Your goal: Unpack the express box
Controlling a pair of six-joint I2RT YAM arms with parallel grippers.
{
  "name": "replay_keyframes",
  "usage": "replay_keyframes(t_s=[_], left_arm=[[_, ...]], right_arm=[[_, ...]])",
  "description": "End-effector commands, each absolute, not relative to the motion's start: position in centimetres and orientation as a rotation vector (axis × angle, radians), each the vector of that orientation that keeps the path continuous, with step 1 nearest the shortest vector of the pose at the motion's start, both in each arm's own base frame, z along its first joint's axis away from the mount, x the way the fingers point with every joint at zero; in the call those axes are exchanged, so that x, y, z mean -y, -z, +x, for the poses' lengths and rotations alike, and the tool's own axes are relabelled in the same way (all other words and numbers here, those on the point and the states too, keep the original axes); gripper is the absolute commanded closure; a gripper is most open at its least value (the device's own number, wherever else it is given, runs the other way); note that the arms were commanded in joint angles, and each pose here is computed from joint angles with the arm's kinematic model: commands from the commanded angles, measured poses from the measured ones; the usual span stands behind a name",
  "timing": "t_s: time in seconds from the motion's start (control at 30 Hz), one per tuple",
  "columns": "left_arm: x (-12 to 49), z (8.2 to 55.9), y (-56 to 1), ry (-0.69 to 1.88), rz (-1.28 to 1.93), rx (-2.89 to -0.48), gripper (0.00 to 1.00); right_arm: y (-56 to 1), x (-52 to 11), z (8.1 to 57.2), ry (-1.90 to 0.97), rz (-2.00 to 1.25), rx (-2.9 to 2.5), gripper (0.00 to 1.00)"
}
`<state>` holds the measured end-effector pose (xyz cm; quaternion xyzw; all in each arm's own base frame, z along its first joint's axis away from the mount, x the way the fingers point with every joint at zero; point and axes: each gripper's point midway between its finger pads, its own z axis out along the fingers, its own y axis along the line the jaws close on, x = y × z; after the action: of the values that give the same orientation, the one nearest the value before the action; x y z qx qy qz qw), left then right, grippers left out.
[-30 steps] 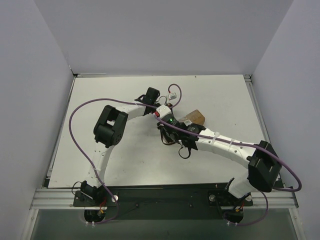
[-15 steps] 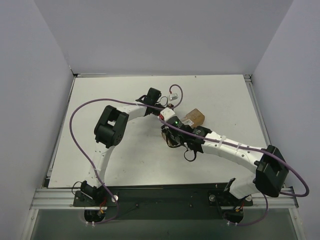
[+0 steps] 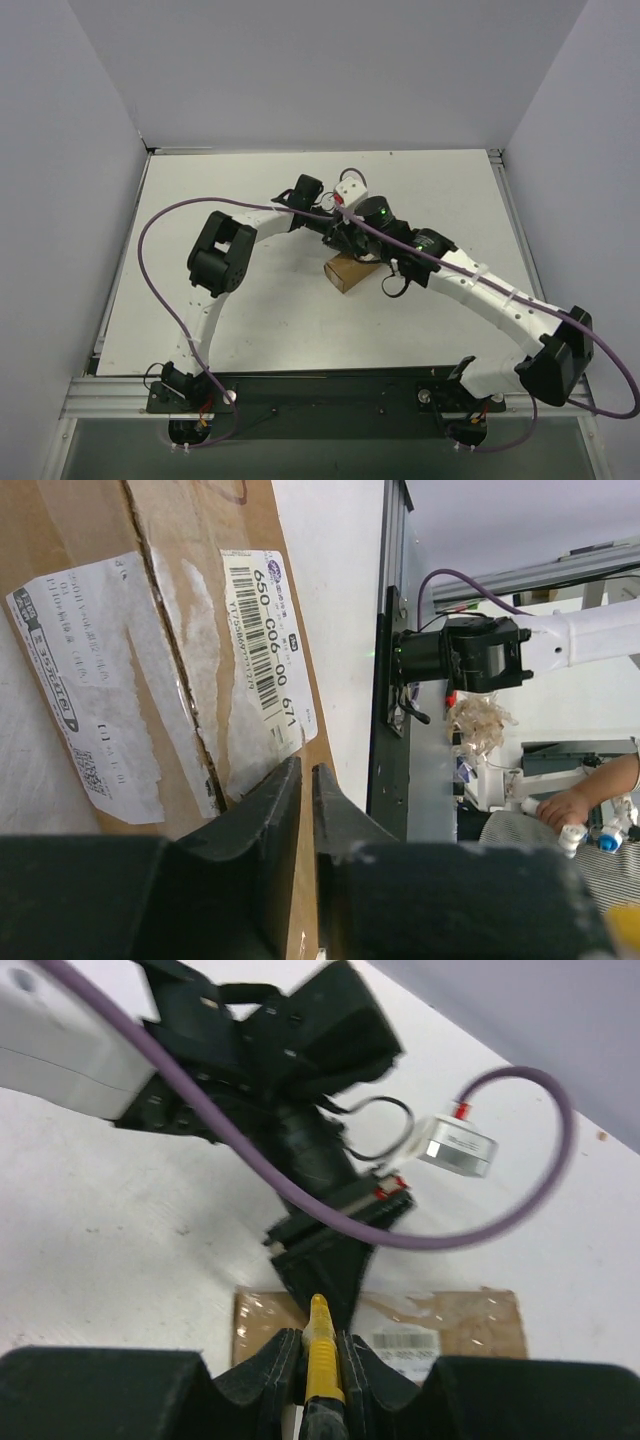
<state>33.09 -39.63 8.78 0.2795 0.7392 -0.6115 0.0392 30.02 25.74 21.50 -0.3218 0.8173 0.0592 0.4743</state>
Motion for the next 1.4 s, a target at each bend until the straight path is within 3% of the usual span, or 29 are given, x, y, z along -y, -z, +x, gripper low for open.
replay_keyframes(t_s=[0.0, 0.17, 0.3, 0.4, 0.53, 0.57, 0.7, 0.9, 0.93, 1.07, 1.23, 1.27, 1.37], left_arm=[[39.1, 35.6, -11.2, 1.723, 0.808, -2.23, 0.69], [37.3, 37.7, -16.9, 1.706, 0.697, -2.125, 0.6], [34.7, 40.3, -22.6, 1.74, 0.568, -1.966, 0.58], [33.1, 40.8, -23.3, 1.711, 0.535, -1.948, 0.58], [29.9, 41.8, -21.5, 1.507, 0.575, -2.023, 0.58], [29.0, 40.9, -20.2, 1.465, 0.551, -2.135, 0.57], [26.6, 42.0, -19.4, 1.154, 0.784, -2.136, 0.56], [23.0, 44.7, -17.2, 0.833, 0.768, -2.252, 0.52], [22.8, 45.1, -17.8, 0.806, 0.777, -2.238, 0.52], [22.2, 46.2, -17.2, 0.761, 0.806, -2.255, 0.49], [23.0, 47.4, -17.8, 0.792, 0.811, -2.219, 0.48], [23.2, 47.6, -18.0, 0.808, 0.81, -2.215, 0.48], [23.8, 47.5, -18.3, 0.855, 0.774, -2.228, 0.47]], right_arm=[[-22.4, -19.1, 29.1, -0.05, -0.808, -2.042, 1.0], [-20.4, -8.8, 28.3, 0.217, -0.759, -2.065, 1.0], [-20.5, 0.5, 29.9, 0.491, -0.55, -2.091, 1.0], [-20.6, 3.6, 31.3, 0.647, -0.565, -2.055, 1.0], [-20.3, 5.0, 35.3, 0.79, -0.685, -1.856, 1.0], [-19.9, 5.1, 35.9, 0.804, -0.715, -1.824, 1.0], [-18.9, 3.7, 39.6, 0.842, -0.868, -1.623, 1.0], [-12.2, 3.5, 41.5, 0.86, -1.105, -1.622, 0.97], [-10.6, 3.6, 41.4, 0.861, -1.154, -1.649, 0.95], [-7.6, 3.6, 40.4, 0.865, -1.299, -1.695, 0.67], [-5.4, 2.9, 38.6, 0.84, -1.457, -1.744, 0.47], [-5.3, 2.7, 38.4, 0.824, -1.475, -1.751, 0.35], [-6.8, 2.5, 38.2, 0.783, -1.456, -1.808, 0.16]])
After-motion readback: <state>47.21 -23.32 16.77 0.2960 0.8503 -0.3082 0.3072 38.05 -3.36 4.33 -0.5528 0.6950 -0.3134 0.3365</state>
